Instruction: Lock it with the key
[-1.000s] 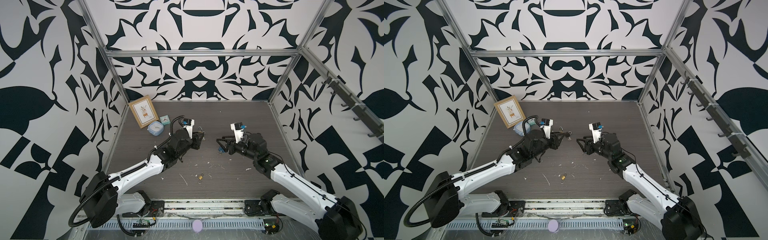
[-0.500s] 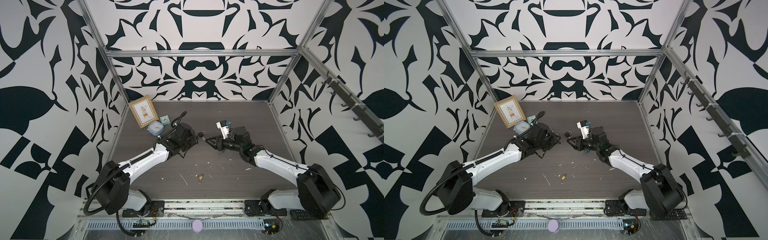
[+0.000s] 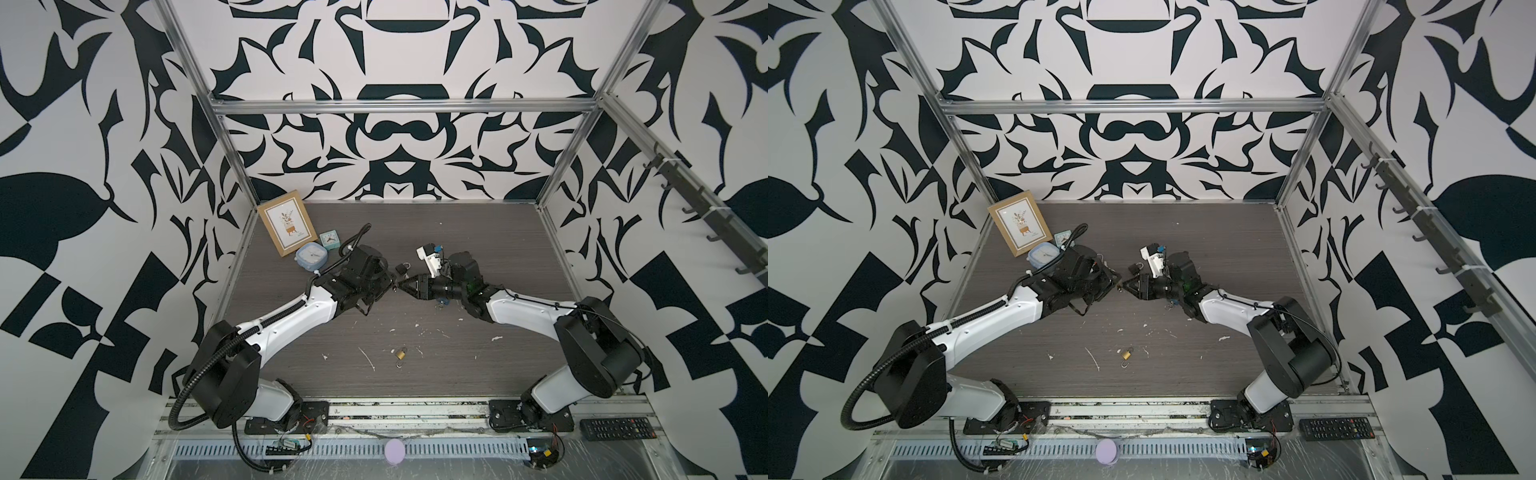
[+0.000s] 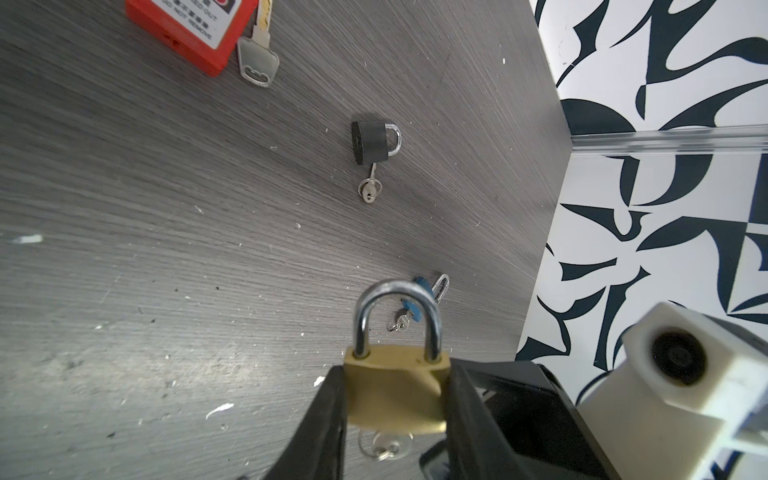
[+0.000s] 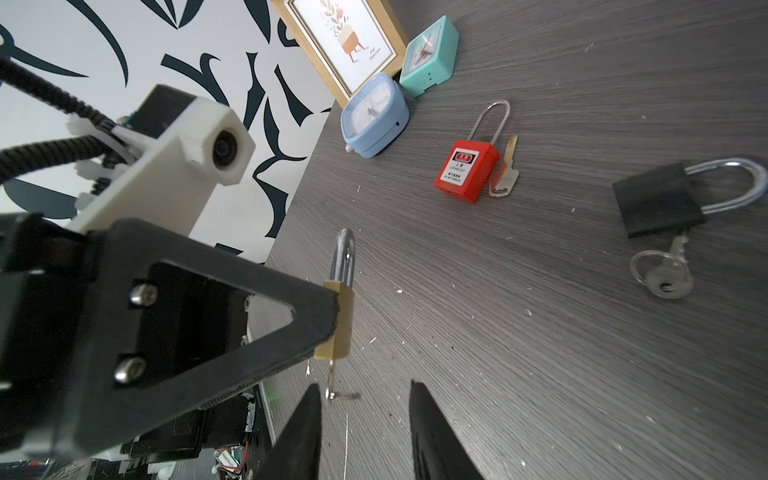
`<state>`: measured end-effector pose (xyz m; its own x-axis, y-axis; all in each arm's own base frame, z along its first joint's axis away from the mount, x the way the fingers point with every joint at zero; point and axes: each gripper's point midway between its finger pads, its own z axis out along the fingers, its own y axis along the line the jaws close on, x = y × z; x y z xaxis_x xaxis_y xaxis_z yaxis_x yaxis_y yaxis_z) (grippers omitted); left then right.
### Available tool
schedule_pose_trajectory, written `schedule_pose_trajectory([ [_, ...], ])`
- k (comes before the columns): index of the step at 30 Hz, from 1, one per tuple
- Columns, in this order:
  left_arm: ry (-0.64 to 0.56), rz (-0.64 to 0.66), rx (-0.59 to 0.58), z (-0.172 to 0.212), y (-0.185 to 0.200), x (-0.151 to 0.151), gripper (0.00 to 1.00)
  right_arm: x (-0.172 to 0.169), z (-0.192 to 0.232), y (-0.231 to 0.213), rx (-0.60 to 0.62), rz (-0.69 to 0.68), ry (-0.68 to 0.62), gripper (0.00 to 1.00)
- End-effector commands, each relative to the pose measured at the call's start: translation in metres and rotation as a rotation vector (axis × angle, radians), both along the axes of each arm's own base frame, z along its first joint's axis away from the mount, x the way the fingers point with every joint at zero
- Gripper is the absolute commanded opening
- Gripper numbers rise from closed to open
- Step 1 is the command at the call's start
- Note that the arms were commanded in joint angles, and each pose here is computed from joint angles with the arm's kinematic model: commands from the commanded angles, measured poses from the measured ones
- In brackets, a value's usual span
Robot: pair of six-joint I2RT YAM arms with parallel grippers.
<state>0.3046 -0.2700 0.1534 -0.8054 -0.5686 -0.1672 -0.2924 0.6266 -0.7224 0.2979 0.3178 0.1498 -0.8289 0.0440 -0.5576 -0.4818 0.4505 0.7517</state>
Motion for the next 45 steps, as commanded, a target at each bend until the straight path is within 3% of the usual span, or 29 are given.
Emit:
schedule_pose_trajectory([
  [1, 0.001, 0.015, -0.024, 0.004, 0.0, 0.002, 0.0, 0.004, 0.031, 0.013, 0.067, 0.027, -0.065, 0.35],
  [33, 0.057, -0.003, 0.019, -0.01, 0.002, 0.0, 0.0, 0.003, 0.018, 0.03, 0.053, 0.074, -0.029, 0.0],
  [45, 0.077, 0.086, 0.028, -0.008, 0.032, 0.02, 0.0, -0.014, 0.002, 0.029, 0.027, 0.133, -0.007, 0.0],
])
